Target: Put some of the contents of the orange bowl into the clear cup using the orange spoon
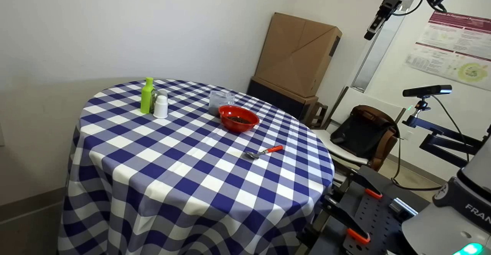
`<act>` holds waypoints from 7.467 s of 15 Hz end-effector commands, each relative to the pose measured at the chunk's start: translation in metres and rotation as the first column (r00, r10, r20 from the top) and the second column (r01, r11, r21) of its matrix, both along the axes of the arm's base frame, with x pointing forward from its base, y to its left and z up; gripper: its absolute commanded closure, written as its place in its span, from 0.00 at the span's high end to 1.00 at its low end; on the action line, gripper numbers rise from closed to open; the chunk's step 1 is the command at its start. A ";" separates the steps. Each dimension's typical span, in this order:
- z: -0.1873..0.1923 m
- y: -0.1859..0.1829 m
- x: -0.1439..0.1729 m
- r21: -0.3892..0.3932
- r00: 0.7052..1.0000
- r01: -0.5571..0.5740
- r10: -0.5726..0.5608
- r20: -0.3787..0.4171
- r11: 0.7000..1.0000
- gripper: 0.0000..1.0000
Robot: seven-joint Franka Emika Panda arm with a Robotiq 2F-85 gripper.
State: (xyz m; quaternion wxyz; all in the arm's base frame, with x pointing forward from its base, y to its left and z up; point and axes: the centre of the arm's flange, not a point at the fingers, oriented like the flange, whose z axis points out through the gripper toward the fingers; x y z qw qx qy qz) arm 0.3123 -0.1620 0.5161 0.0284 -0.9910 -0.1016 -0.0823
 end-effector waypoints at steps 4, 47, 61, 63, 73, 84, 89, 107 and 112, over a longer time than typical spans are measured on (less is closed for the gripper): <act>-0.032 -0.007 0.031 -0.148 0.976 -0.197 0.209 0.066 0.969 1.00; -0.383 0.066 0.150 -0.080 0.453 -0.887 0.823 -0.343 0.455 1.00; -0.420 0.080 0.138 -0.055 0.352 -0.933 0.868 -0.351 0.356 0.50; -0.417 0.079 0.140 -0.067 0.350 -0.935 0.871 -0.345 0.349 0.35; -0.396 0.074 0.143 -0.099 0.362 -0.932 0.871 -0.332 0.350 0.05; -0.275 0.085 0.178 -0.191 0.503 -0.863 0.829 -0.242 0.468 0.05; -0.247 0.059 0.209 -0.434 0.562 -0.803 0.760 -0.325 0.409 0.05; -0.344 0.054 0.232 -0.701 0.548 -0.712 0.586 -0.597 -0.047 0.05; -0.372 0.072 0.244 -0.739 0.563 -0.666 0.583 -0.586 -0.099 0.05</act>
